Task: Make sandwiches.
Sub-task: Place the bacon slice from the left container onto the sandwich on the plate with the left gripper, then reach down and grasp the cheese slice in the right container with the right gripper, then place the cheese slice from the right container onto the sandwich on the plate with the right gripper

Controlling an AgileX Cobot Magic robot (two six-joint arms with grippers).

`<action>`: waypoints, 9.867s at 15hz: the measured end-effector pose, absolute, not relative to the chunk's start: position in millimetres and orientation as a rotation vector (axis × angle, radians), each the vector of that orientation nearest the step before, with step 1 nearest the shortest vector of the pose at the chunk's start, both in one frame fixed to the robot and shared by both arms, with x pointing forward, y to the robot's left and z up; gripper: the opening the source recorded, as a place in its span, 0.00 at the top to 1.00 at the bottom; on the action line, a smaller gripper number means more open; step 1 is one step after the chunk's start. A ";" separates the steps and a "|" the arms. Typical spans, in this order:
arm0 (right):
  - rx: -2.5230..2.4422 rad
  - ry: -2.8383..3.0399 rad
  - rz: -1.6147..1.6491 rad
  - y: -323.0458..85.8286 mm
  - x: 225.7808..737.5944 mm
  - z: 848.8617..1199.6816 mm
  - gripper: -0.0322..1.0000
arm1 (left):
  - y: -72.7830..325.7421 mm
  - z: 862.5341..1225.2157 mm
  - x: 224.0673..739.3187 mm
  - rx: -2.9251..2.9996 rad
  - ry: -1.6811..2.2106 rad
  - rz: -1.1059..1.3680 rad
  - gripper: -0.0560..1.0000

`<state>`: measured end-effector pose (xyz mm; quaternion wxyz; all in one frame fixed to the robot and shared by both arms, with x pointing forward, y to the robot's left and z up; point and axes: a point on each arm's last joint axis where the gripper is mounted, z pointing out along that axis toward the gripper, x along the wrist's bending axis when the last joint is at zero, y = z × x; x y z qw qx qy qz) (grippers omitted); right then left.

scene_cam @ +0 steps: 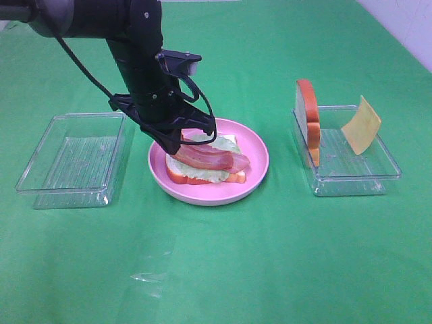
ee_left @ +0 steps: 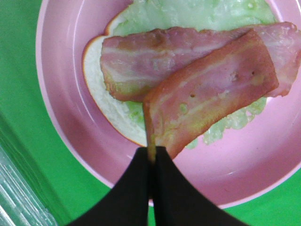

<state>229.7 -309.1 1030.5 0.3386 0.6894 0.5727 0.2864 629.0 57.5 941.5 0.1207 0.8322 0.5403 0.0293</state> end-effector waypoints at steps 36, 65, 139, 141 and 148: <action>1.796 1.492 0.746 -309.1 229.7 1030.5 0.04 | 286.2 1155.6 344.6 1.889 1.682 0.571 0.02; 1.796 1.492 0.746 -309.1 229.7 1030.5 0.04 | 295.7 1054.6 230.3 1.550 1.533 0.910 0.02; 2.132 2.355 0.075 -306.0 710.1 943.4 0.45 | 295.7 1054.7 230.3 1.548 1.532 0.912 0.02; 2.117 2.351 0.050 -307.8 710.0 943.3 0.52 | 295.7 1054.7 230.3 1.548 1.532 0.912 0.02; 2.092 2.345 0.009 -310.9 709.9 943.2 0.95 | 295.7 1054.7 230.3 1.548 1.532 0.912 0.02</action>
